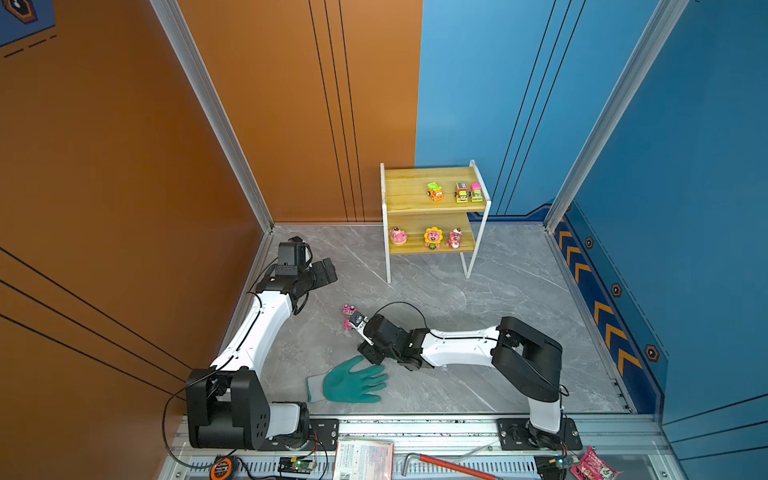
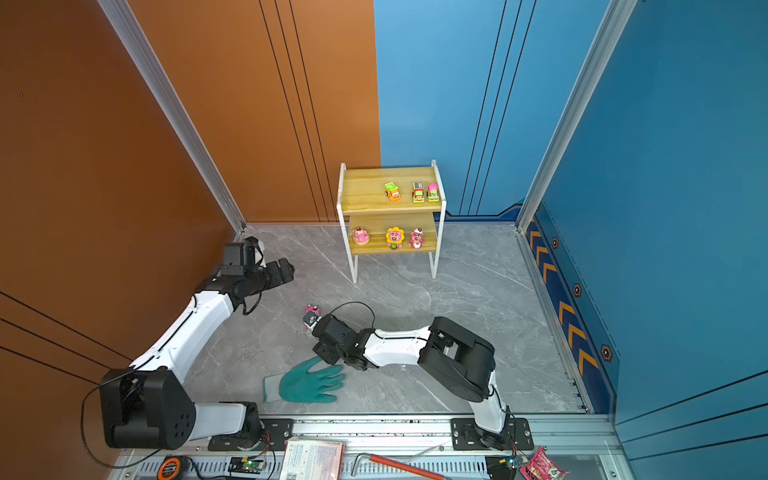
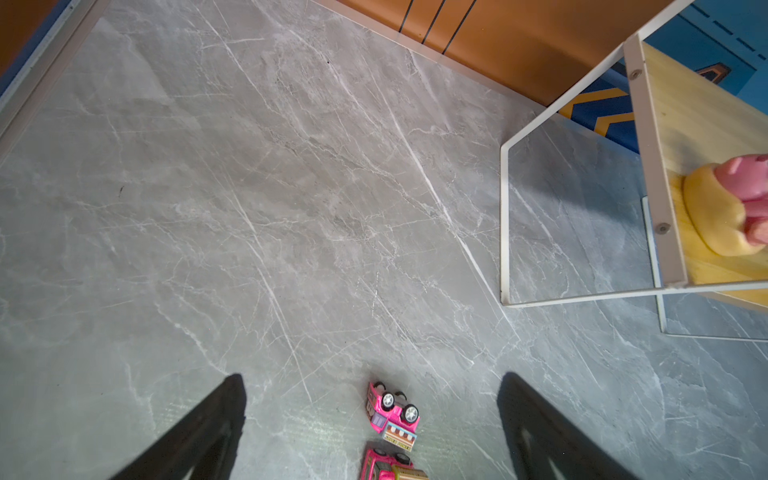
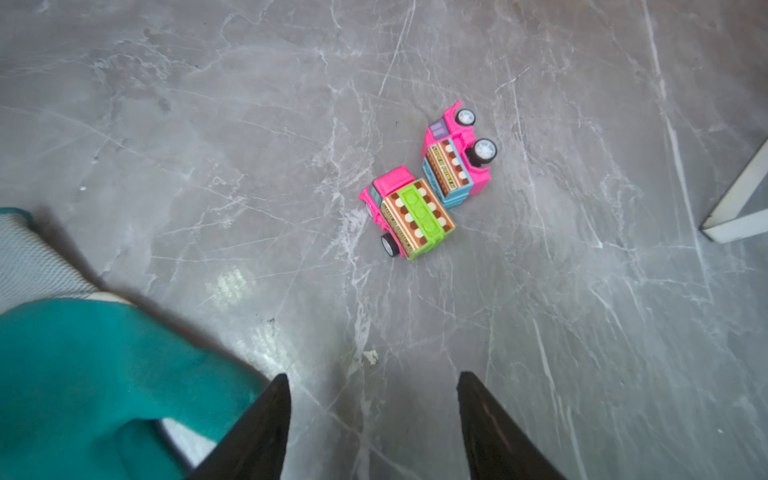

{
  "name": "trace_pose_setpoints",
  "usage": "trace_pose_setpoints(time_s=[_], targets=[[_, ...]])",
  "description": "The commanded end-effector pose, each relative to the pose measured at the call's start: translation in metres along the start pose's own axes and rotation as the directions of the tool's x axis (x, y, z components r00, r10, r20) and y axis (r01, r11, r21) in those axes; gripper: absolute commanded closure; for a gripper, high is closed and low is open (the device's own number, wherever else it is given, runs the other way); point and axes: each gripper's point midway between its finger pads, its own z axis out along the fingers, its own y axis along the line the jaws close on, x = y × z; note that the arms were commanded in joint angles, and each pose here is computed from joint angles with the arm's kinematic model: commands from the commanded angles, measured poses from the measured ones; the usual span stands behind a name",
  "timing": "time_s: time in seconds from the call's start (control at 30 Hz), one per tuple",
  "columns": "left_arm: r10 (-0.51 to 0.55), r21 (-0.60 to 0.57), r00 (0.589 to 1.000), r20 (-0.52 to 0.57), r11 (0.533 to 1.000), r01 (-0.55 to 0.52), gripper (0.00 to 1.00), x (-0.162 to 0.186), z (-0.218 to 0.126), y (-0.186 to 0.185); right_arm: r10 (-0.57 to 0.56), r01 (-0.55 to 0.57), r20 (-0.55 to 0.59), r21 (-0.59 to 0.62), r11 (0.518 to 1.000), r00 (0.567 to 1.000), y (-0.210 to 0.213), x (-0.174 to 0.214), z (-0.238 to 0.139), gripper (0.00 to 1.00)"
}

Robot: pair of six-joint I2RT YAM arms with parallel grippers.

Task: Place and organize the plastic toys onto the shelf
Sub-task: 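Withdraw the right gripper from the shelf toward the pink cars on the floor, then lower the right gripper over the pink cars beside the glove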

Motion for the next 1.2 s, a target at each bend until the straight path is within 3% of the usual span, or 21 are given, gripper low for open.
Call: trace_pose_setpoints(time_s=[0.0,0.57,1.17], targets=[[-0.020,0.019,1.000,-0.023,1.000,0.021,0.05,0.000,0.002,-0.003,0.073,-0.073,0.037,-0.003,0.997,0.997,-0.006,-0.009,0.013,0.37],[-0.015,0.038,1.000,-0.026,0.999,0.016,0.06,0.000,0.002,-0.009,0.184,-0.187,0.042,0.088,0.978,0.982,-0.045,-0.008,0.059,0.39],[0.009,0.029,0.999,-0.032,1.000,-0.008,0.06,0.004,0.004,-0.011,0.216,-0.225,0.072,0.163,0.961,0.974,-0.083,-0.016,0.071,0.40]])
